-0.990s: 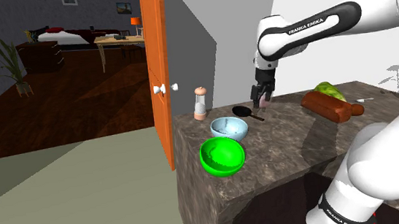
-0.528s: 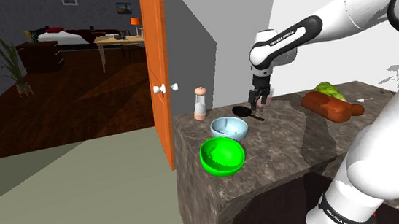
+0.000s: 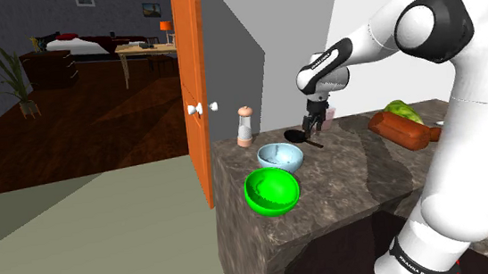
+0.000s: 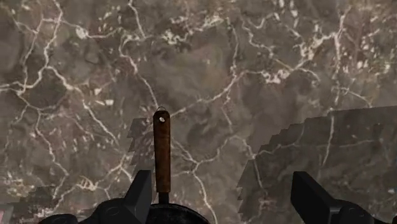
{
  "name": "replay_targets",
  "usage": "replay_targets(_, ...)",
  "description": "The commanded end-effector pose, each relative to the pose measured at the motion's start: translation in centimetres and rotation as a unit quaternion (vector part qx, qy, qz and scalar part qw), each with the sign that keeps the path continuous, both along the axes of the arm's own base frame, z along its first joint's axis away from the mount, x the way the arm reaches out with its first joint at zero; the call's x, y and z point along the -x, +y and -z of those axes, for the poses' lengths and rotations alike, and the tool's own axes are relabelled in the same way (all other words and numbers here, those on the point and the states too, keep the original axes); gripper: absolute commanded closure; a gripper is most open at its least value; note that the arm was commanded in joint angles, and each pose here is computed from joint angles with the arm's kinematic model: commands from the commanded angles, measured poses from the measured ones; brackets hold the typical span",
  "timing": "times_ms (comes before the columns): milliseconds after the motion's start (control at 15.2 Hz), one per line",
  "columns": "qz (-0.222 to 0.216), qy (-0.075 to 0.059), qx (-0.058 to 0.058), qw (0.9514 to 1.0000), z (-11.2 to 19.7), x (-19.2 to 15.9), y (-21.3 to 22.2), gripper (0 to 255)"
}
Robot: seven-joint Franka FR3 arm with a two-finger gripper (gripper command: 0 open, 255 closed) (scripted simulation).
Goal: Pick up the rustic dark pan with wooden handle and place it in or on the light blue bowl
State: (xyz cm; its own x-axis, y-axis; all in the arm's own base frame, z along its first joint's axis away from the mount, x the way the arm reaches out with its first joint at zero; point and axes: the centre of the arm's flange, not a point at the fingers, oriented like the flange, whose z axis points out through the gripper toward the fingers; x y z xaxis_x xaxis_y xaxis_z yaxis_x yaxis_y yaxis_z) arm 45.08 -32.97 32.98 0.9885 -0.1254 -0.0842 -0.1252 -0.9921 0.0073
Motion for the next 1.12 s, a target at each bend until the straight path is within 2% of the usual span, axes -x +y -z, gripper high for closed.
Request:
replay_targets(0,-0.002,-0.001,-0.002,1.0000,1.5,-1.0,-1.7,0)
replay_targets(264,-0.005,-0.002,-0.005,1.0000,4.3,-2.7,-5.2,0)
replay_targets(726,-0.005,-0.002,-0.005,1.0000,7.9,-2.4,-5.1,0)
replay_targets(1056,-0.005,-0.002,-0.005,1.0000,8.3,-2.4,-5.1,0)
